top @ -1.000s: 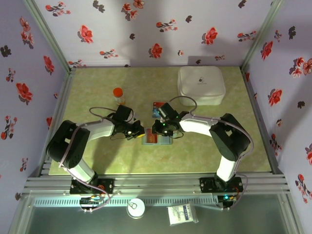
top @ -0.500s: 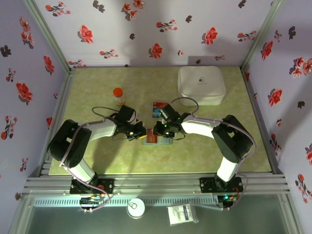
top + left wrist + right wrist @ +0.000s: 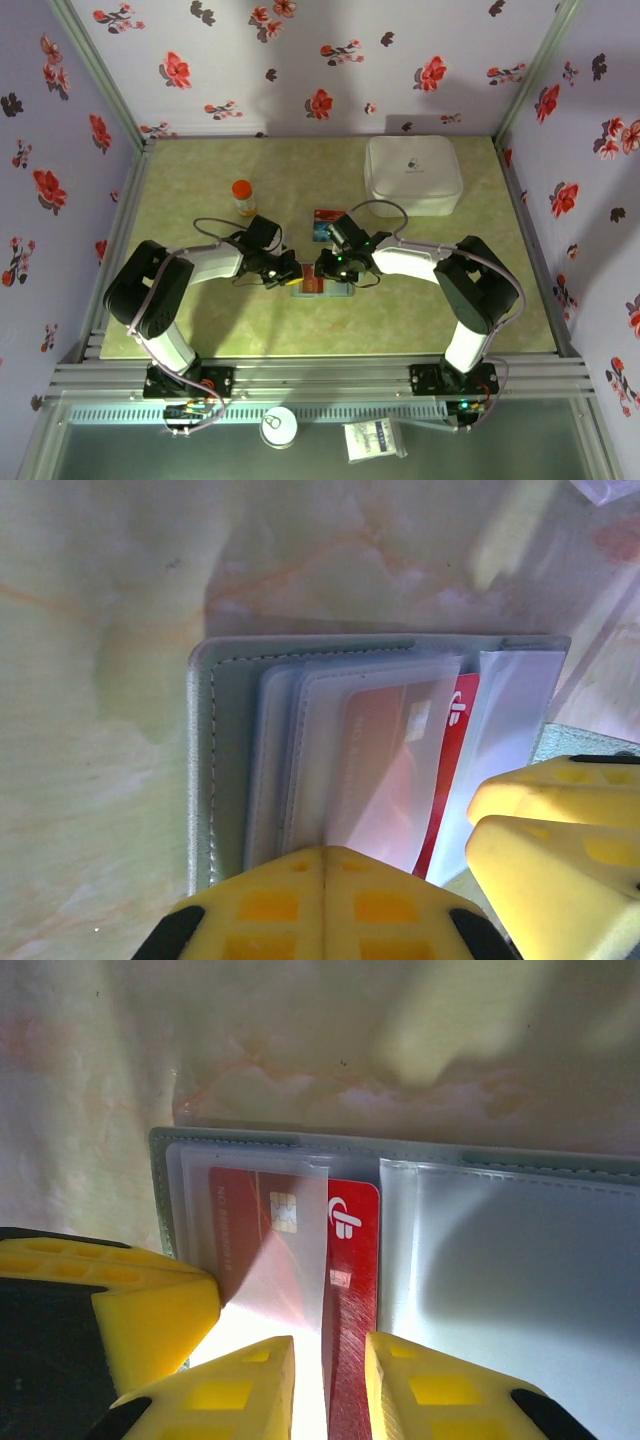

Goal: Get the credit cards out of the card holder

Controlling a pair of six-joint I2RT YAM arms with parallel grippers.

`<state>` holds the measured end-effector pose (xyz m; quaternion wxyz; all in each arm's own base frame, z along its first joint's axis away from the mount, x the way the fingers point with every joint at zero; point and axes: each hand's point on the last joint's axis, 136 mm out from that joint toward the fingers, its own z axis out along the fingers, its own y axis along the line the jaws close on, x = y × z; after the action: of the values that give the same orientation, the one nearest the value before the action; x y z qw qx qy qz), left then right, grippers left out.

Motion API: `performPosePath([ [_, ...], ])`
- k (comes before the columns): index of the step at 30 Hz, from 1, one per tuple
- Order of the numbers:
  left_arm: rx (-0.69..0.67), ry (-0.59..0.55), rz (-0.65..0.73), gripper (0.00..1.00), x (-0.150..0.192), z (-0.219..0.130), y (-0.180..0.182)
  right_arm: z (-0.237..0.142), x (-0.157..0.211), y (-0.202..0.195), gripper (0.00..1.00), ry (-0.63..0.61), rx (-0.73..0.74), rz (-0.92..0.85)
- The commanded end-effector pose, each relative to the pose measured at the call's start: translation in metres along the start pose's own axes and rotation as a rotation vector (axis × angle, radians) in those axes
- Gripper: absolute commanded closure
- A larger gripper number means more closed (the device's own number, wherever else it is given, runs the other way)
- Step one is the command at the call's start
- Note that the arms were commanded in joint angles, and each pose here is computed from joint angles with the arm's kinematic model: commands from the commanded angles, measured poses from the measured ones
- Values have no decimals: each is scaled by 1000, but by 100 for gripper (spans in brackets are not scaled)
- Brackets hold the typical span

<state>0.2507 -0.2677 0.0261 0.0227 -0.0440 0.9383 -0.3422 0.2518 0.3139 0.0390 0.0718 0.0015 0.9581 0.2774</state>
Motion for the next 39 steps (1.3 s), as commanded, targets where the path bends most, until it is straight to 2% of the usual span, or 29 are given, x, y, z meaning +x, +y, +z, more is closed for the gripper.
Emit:
performPosePath([
  [1, -62, 28, 8, 100, 6, 5, 13, -2, 0, 4, 74, -14, -18, 5],
  [16, -80, 41, 5, 100, 7, 7, 17, 13, 5, 9, 76, 33, -66, 26],
  [27, -72, 30, 11, 100, 4, 4, 12, 9, 6, -11, 77, 33, 56, 14],
  [39, -58, 19, 20, 100, 2, -2, 5, 2, -1, 4, 77, -2, -10, -15],
])
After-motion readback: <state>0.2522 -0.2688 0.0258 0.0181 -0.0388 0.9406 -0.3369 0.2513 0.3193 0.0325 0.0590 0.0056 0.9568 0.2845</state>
